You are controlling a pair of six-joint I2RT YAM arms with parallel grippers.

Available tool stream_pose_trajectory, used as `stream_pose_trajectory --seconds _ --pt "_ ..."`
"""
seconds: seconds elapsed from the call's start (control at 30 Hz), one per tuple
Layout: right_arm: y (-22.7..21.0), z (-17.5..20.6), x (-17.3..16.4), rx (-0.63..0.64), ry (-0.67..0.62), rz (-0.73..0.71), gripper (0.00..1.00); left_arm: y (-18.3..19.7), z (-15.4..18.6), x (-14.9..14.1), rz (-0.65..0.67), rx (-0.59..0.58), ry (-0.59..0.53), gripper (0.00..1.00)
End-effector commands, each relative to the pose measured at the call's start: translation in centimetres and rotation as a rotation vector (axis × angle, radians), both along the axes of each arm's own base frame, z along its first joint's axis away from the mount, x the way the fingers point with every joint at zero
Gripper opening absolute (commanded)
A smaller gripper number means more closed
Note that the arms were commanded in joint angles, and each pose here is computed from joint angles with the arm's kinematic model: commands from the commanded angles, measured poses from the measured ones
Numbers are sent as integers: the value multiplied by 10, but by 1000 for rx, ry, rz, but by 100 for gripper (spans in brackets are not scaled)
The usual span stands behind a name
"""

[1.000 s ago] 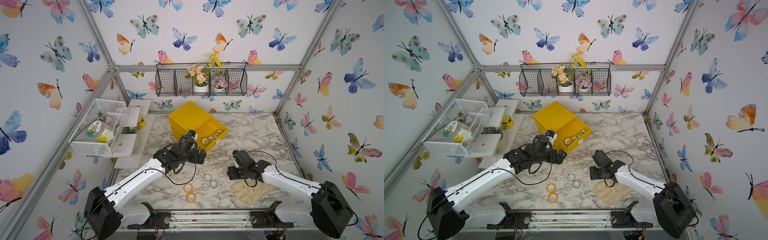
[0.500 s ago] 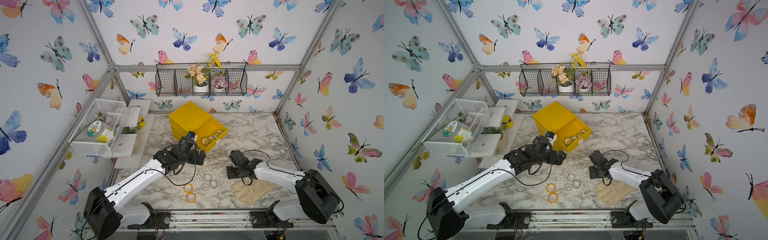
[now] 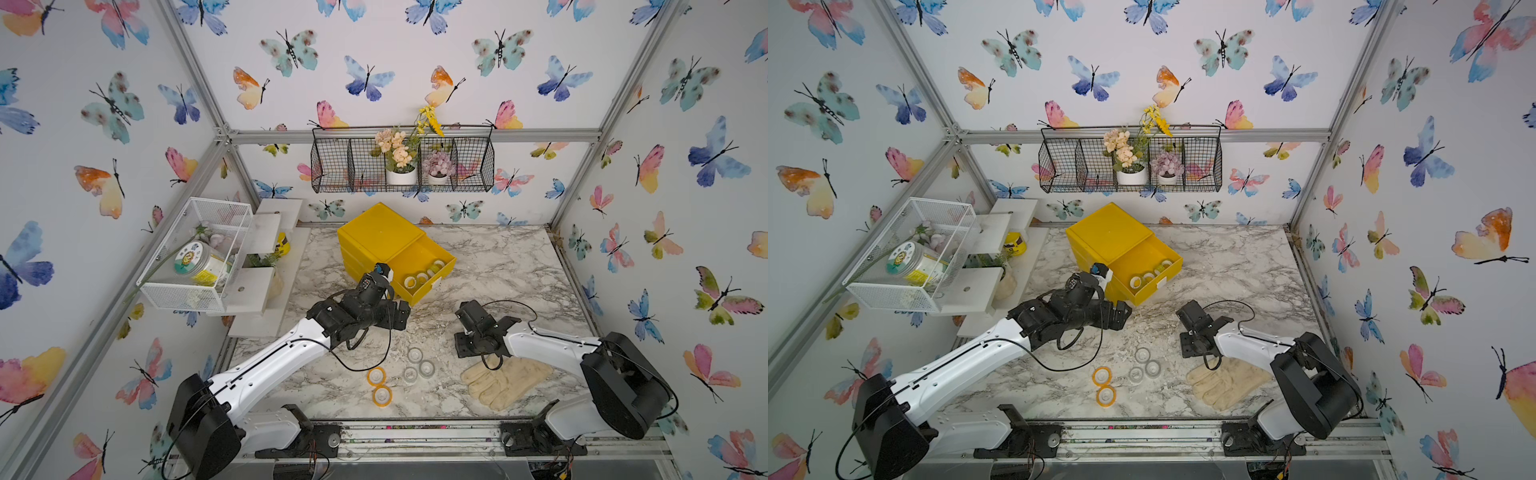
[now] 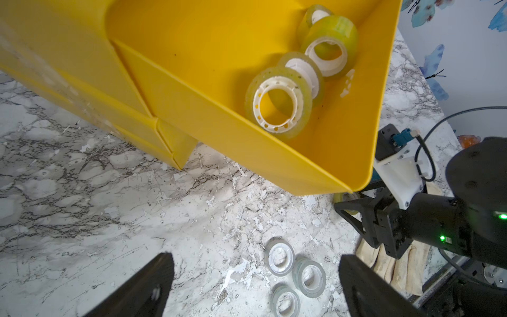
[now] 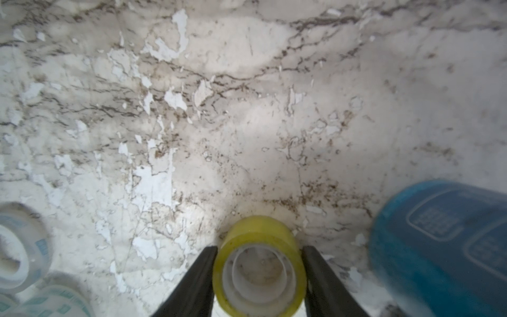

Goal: Place the transparent tape into the drawer according to color
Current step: Pick up the tape at the center of the board, then place the tape in the drawer.

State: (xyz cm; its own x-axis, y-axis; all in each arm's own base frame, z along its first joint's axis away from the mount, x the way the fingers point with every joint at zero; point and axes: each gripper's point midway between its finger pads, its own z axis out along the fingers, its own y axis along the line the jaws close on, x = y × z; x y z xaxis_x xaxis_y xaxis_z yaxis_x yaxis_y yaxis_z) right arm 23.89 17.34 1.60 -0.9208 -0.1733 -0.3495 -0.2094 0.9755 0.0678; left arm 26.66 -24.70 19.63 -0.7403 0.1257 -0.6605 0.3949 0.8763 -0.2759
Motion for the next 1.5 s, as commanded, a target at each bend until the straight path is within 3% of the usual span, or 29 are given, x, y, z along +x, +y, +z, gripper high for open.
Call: stream_pose_trajectory --seconds 0.0,0.43,0.67,0.93,1.27,1.47 --pt "8 10 4 32 -21 11 48 5 -4 2 21 19 -8 99" --pt "9 85 24 97 -207 -15 44 9 -9 1 29 26 1 99" --pt "-2 138 38 73 -324 -39 44 13 -11 0 35 32 2 99" --pt "-1 208 49 130 -451 -36 43 20 -7 -2 52 29 -13 99" --pt "47 290 62 321 -580 136 42 27 -6 -1 73 37 -22 99" --pt "89 294 79 399 -550 247 43 28 -2 0 79 36 -26 99"
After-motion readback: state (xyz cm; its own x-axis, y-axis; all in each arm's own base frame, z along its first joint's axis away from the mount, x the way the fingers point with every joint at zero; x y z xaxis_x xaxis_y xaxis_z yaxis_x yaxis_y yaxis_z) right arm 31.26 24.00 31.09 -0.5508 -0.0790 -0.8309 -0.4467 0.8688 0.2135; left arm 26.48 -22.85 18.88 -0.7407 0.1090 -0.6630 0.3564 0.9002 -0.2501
